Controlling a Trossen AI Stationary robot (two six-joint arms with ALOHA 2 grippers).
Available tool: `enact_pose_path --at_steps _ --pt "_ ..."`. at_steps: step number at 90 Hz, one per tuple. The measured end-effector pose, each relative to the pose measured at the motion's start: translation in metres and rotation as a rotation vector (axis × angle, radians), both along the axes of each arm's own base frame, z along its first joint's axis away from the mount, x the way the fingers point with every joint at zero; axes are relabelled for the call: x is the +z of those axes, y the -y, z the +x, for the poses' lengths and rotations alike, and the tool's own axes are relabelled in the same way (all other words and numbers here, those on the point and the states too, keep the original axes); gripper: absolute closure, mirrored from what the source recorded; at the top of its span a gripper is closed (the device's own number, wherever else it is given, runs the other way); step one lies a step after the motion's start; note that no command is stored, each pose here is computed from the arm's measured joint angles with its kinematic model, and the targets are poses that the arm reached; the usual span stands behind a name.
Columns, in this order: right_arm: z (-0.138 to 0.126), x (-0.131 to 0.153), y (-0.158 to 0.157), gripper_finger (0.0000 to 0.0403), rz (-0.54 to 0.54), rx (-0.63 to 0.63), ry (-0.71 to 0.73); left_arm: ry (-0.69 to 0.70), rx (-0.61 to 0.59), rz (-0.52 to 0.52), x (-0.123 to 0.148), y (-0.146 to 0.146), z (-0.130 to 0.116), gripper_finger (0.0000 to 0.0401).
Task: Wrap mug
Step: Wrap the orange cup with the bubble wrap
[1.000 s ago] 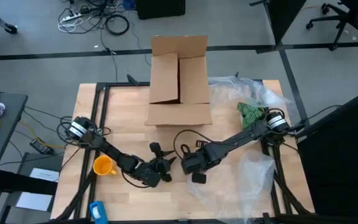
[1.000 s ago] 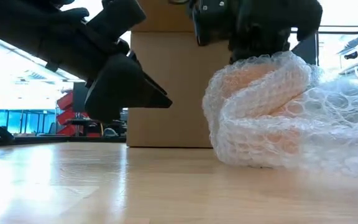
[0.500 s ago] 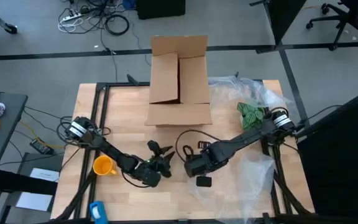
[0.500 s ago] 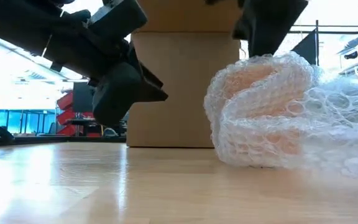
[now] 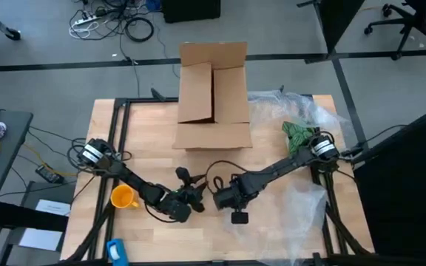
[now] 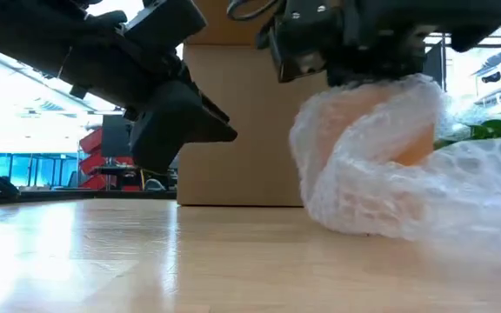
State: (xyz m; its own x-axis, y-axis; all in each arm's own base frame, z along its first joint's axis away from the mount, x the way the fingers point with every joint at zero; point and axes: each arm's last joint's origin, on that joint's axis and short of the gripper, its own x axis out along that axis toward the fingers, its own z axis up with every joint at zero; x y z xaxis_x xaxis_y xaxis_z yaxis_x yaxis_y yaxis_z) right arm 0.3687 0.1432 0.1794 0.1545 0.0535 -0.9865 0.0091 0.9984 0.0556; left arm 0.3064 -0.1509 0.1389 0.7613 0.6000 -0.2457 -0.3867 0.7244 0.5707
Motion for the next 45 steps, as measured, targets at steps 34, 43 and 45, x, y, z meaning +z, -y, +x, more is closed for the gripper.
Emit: enact_pose_path --at_steps 34,43,45 --pt "-0.021 0.065 -0.002 0.0403 0.054 0.038 0.064 0.003 -0.002 -0.009 0.0 0.0 0.0 0.027" --pt "-0.024 0.069 -0.008 0.0403 0.07 0.05 0.078 0.003 0.001 -0.009 0.0 -0.001 0.0 0.027" --pt "-0.023 0.067 -0.009 0.0403 0.071 0.05 0.077 0.002 0.001 -0.009 0.0 -0.001 0.0 0.027"
